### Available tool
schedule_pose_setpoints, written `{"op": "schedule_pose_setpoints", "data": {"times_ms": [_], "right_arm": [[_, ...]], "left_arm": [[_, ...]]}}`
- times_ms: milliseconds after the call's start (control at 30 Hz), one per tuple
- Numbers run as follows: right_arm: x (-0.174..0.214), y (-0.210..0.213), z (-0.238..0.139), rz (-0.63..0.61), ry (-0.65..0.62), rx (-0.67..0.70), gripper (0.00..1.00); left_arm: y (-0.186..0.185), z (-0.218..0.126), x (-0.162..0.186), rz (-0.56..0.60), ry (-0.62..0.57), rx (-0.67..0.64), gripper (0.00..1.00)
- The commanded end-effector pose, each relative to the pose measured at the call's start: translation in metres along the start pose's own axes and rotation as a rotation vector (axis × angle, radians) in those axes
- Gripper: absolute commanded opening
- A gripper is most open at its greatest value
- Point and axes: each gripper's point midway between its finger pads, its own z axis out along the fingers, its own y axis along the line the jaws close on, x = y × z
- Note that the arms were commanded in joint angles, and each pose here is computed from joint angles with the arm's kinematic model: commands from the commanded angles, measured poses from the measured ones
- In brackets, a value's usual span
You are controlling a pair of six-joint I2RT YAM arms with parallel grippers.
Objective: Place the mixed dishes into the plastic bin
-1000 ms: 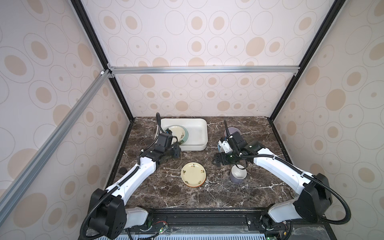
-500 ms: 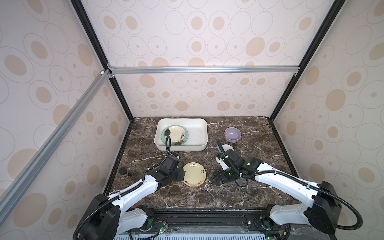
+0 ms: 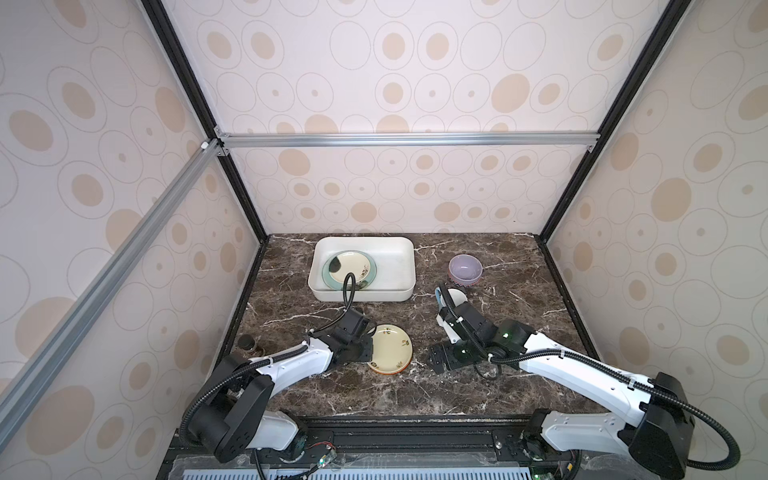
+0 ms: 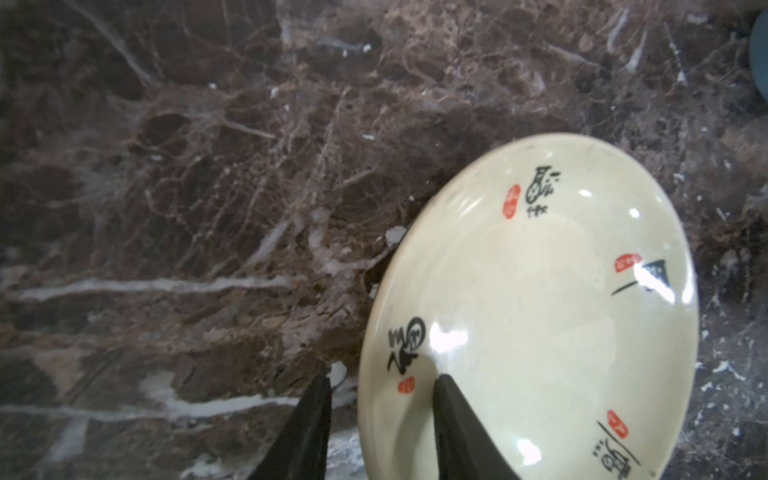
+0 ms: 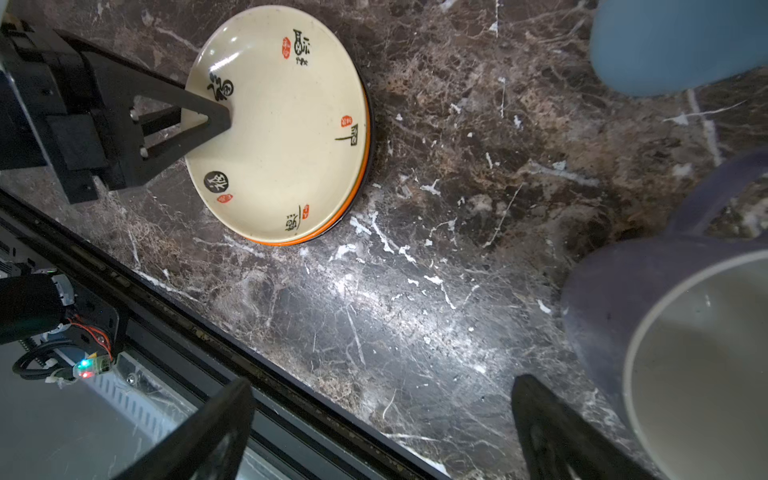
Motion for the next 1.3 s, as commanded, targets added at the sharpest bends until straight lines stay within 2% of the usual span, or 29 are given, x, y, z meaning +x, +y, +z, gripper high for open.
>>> {"op": "schedule_pose_setpoints", "data": {"times_ms": [0,67,233,267,533,867,1000,1100,1200,1267], "right_arm": [[0.007,-0.006,0.0,0.007,0.004,0.02,1.0],[0.007,-0.005,0.001,0.005,0.005,0.02,1.0],[0.004,-0.004,0.005,-0.004,0.006,0.016,1.0],[0.003,-0.002,0.006,-0.009,0.008,0.013,1.0],[-0.007,0.002,0.004,-0.031,0.0,0.02,1.0],[-0.006,0.001,0.004,-0.032,0.006,0.024,1.0],[-0.007,0.002,0.004,-0.031,0.005,0.019,1.0],[-0.006,0.003,0.004,-0.03,0.008,0.015,1.0],[-0.006,0.003,0.003,-0.029,0.006,0.016,1.0],[-0.005,0.002,0.003,-0.028,0.006,0.016,1.0]], "left_arm": [[-0.003,-0.001,-0.01,0.028,-0.018,-0.014,0.37],[-0.002,-0.001,-0.011,0.034,-0.015,-0.026,0.31],[0.0,-0.006,-0.018,0.054,-0.018,-0.059,0.01],[0.0,-0.007,-0.02,0.057,-0.022,-0.063,0.0],[-0.002,-0.019,-0.034,0.072,-0.052,-0.081,0.0],[0.012,-0.026,-0.027,0.074,-0.058,-0.128,0.0],[0.015,-0.028,-0.028,0.071,-0.062,-0.132,0.08],[0.014,-0.026,-0.025,0.074,-0.053,-0.127,0.24],[0.016,-0.024,-0.023,0.073,-0.042,-0.133,0.23],[0.015,-0.021,-0.021,0.076,-0.032,-0.132,0.13]]}}
